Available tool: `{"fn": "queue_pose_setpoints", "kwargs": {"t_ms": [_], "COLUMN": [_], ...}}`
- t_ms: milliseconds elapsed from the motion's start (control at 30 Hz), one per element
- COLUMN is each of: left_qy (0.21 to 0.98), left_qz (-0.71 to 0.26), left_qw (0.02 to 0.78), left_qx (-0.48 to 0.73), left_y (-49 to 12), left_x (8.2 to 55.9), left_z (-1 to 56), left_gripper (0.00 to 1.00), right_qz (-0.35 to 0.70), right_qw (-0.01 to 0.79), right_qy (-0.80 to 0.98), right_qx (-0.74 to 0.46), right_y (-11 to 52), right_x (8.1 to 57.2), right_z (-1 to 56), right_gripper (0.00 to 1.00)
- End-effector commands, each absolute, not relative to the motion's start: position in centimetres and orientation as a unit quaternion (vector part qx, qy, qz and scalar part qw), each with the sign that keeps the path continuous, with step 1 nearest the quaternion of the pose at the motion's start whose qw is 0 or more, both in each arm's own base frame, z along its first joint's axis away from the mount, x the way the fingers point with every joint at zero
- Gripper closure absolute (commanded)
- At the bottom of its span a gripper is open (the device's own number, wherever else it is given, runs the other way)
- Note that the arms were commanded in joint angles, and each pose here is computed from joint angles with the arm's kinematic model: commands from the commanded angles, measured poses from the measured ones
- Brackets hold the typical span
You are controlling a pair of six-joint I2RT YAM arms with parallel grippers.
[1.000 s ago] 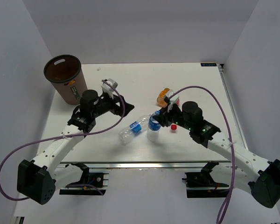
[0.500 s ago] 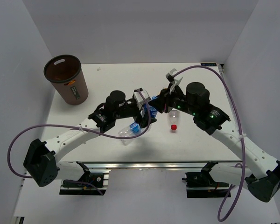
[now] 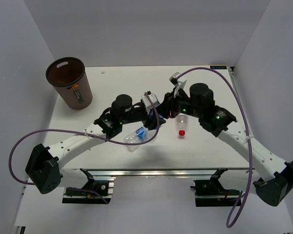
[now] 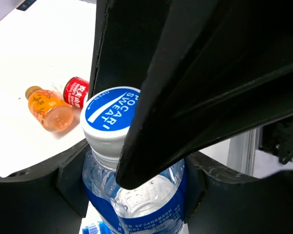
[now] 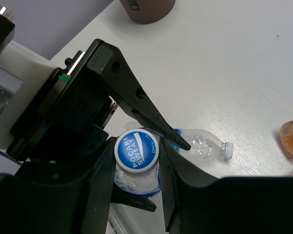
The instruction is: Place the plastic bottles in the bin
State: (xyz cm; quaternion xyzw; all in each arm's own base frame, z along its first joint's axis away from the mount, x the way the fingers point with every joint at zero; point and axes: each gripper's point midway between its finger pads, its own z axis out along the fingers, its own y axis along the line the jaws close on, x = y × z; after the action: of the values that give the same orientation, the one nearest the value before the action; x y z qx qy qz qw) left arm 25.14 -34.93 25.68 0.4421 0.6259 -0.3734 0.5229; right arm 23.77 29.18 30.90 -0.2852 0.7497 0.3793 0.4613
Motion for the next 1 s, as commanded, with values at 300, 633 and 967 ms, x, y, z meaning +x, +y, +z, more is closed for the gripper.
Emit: {"fn": "queue_pose_setpoints", "kwargs": {"t_ms": [300, 633, 967], "left_qy": [0.674, 0.685, 0.555], "left_qz": [-0.258, -0.045, 0.104], "left_qw": [0.621, 0.727, 0.803], "left_qx": [0.306, 0.038, -0.189], "left_y": [-32.0, -12.3, 8.4], "left_x": [32.4, 44.8, 46.4], "left_z": [28.3, 36.2, 47.2], "left_gripper": [0.79, 0.71, 0.68], "right_qz": [0.319, 0.269, 0.268], "right_qw": [0.532, 0.578, 0.537], "right_qy": [0.766, 0.767, 0.797], "right_qx": [-0.172, -0.068, -0.072], "right_y": [23.1, 14.1, 13.3], "right_x": [28.1, 30.5, 31.8], "right_z": [33.2, 32.4, 28.2], "right_gripper": [0.11, 0.11, 0.11]}}
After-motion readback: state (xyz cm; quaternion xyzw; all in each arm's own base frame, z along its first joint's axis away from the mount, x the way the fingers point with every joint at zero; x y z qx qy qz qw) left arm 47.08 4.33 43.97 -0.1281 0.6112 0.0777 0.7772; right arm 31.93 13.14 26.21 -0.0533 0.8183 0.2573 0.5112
